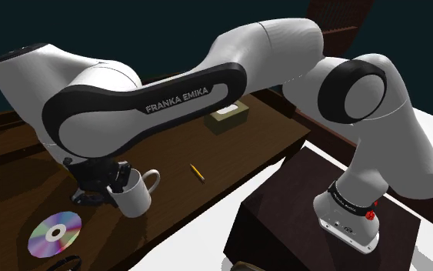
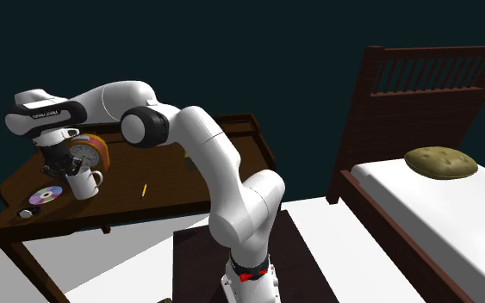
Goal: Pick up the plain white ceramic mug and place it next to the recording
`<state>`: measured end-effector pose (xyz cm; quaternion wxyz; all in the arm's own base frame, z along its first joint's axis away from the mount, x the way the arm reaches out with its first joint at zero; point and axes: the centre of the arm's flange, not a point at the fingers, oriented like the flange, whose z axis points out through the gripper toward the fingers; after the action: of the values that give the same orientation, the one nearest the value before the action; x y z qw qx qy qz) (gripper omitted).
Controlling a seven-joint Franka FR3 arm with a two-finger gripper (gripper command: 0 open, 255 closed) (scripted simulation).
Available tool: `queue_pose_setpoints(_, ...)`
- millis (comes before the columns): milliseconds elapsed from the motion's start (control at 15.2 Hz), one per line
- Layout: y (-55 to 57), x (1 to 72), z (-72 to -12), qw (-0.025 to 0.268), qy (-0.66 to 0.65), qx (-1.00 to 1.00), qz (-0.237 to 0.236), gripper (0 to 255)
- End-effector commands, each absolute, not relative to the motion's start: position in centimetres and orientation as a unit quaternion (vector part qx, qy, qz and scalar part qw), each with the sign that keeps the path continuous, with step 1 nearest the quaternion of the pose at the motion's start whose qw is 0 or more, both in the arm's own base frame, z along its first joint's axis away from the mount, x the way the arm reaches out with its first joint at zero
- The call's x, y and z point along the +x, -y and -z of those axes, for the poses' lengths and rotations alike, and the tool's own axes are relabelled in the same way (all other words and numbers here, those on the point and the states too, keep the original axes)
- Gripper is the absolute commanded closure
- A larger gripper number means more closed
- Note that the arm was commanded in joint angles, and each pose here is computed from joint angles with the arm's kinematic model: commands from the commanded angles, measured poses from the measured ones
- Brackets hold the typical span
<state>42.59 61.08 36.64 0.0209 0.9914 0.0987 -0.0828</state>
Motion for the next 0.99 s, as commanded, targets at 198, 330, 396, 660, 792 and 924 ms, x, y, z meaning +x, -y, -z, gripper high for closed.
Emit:
queue_pose_setpoints(198,-61.1,42.6,-35.9,0.021,-0.099,0.991,0.083,255)
queue_pose_setpoints(330,-61.1,42.6,-35.9,0.021,-0.099,0.991,0.083,255)
queue_pose_setpoints(396,-61.1,42.6,-35.9,0.021,-0.099,0.991,0.083,255)
queue_pose_setpoints(660,-61.1,42.6,-35.9,0.021,-0.099,0.991,0.083,0)
queue_pose_setpoints(792,-61.1,42.6,-35.9,0.021,-0.099,0.991,0.083,0)
queue_pose_setpoints(924,-61.2,42.8,-37.2,0.021,-0.099,0.991,0.083,0)
